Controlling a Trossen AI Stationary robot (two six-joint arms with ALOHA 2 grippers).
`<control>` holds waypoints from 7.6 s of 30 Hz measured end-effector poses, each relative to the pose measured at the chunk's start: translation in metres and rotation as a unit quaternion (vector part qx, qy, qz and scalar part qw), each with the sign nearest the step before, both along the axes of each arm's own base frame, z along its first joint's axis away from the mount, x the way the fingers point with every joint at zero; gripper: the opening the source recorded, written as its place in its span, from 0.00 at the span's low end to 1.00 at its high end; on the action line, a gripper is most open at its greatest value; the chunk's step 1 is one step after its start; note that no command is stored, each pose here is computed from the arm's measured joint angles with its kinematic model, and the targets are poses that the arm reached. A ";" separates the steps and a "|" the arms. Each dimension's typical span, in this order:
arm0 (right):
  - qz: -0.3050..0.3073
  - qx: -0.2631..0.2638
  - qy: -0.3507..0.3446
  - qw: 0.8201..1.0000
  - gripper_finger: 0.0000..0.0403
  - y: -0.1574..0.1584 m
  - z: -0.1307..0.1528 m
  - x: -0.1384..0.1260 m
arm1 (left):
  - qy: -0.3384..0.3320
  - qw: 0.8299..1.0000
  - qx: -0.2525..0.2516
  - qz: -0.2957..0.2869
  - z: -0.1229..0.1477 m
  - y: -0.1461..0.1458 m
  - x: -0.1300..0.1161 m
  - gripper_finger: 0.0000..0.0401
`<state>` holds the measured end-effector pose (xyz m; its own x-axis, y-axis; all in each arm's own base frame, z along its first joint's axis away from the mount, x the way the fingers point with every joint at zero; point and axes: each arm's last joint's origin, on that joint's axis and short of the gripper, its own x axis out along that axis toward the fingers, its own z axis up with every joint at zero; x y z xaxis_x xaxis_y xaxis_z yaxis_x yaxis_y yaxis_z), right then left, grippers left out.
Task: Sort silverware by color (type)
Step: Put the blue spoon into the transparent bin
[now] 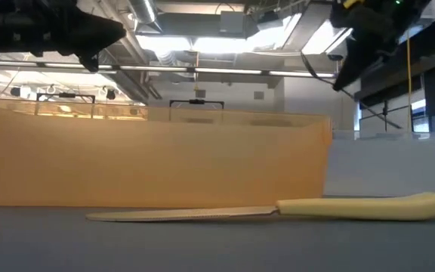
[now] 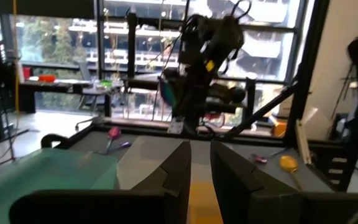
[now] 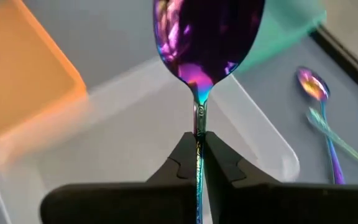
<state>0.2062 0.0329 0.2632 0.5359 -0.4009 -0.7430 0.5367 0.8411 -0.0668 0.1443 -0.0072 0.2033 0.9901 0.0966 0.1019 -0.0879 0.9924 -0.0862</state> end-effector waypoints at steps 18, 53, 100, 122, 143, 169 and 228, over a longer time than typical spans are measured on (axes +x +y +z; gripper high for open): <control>0.032 0.003 0.062 0.998 0.00 0.010 -0.037 0.035 | 0.047 0.999 0.016 0.008 -0.002 -0.001 0.020 0.14; 0.037 -0.015 0.206 0.978 0.31 0.014 -0.092 0.051 | -0.013 0.999 0.034 0.025 0.031 -0.001 0.030 0.14; -0.114 -0.002 0.215 0.970 0.47 -0.156 -0.022 -0.030 | 0.091 0.994 0.028 0.045 0.007 0.002 0.046 0.14; -0.093 0.087 0.354 0.927 0.47 -0.239 -0.099 -0.045 | 0.091 0.994 0.028 0.045 0.007 0.002 0.046 0.14; -0.005 0.066 0.366 0.928 0.43 -0.254 -0.127 -0.032 | 0.091 0.994 0.028 0.054 0.007 0.002 0.046 0.14; 0.019 0.042 0.361 0.932 0.00 -0.251 -0.114 -0.033 | 0.091 0.994 0.032 0.055 0.007 0.002 0.046 0.14; 0.123 0.041 0.046 0.991 0.00 -0.034 -0.005 0.012 | 0.086 0.995 0.027 0.039 0.007 0.001 0.046 0.14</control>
<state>0.2179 -0.0013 0.2580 0.5384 -0.2036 -0.8177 0.3103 0.9501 -0.0323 0.1901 -0.0061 0.2107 0.9830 0.1727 -0.0616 -0.1736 0.9848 -0.0091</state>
